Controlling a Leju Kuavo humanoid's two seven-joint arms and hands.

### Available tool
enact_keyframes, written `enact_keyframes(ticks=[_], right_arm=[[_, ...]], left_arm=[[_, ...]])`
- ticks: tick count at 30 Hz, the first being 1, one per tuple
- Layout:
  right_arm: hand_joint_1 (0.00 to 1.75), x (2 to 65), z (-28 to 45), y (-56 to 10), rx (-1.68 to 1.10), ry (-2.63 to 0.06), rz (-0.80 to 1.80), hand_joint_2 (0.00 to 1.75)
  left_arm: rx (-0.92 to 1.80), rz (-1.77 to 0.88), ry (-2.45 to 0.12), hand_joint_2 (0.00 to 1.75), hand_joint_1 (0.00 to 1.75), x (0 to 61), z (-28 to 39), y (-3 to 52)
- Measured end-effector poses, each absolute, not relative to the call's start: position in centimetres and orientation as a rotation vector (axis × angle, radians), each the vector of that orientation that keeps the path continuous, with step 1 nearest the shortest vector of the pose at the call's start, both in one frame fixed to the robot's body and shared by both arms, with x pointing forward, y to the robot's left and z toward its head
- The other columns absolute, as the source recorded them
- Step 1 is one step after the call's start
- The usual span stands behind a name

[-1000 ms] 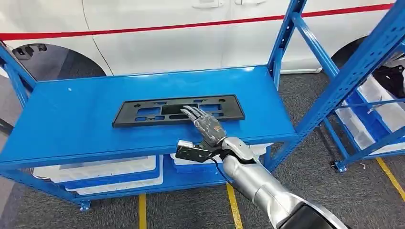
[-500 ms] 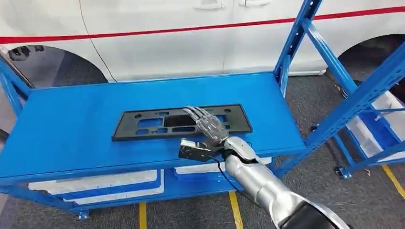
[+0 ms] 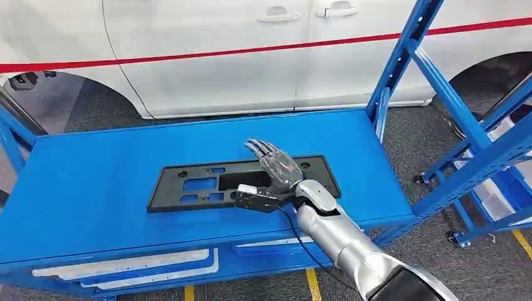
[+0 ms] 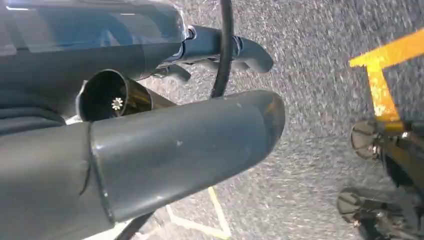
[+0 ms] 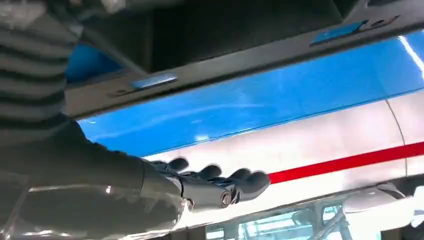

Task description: Take the parts from the cabinet and place them on the table.

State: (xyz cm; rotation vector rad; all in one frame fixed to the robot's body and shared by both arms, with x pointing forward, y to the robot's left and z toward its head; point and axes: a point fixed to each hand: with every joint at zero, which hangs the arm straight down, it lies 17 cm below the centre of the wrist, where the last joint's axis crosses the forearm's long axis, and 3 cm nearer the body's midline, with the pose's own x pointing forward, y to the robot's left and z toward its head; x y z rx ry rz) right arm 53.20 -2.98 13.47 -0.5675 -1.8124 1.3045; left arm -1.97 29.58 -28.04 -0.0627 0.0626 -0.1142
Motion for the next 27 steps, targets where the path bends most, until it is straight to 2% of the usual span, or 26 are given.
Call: enact_keyframes(ticks=[7,8,11,14,16,19,20,24,27], right_arm=[[0.00,54.1,12.4,-5.4,-0.723,-1.747,1.391,1.75],[0.00,54.3,11.4,-6.2,-0.703,-1.701,1.398,0.00],[0.00,53.8,9.2,-7.4,-0.543,-1.642,1.365,0.00],[0.00,52.7,9.2,-7.1,-0.221,-1.650,1.192,0.00],[0.00,52.0,11.4,-6.7,0.044,-1.669,0.971,0.00],[0.00,51.5,16.6,-7.1,0.271,-1.744,0.743,0.00],[0.00,51.4,18.6,-7.6,0.310,-1.777,0.689,1.75],[0.00,50.7,26.1,-10.5,0.399,-1.933,0.556,1.75],[0.00,49.8,29.1,-12.2,0.364,-2.009,0.567,1.75]], left_arm=[[-0.058,-0.107,0.044,0.00,0.00,-1.5,-28.1,29.9],[-0.052,-0.136,0.046,0.00,0.00,-1.6,-28.1,29.8],[-0.048,-0.203,0.058,0.00,0.00,-2.1,-28.2,28.5],[-0.062,-0.211,0.067,0.00,0.00,-2.3,-28.2,27.4],[-0.071,-0.205,0.076,0.00,0.00,-2.5,-28.1,26.8],[-0.076,-0.190,0.083,0.00,0.00,-2.6,-28.1,26.4],[-0.075,-0.188,0.085,0.00,0.00,-2.7,-28.1,26.3],[-0.079,-0.173,0.084,0.00,0.00,-2.8,-28.1,25.9],[-0.080,-0.166,0.081,0.00,0.00,-2.7,-28.1,25.5]])
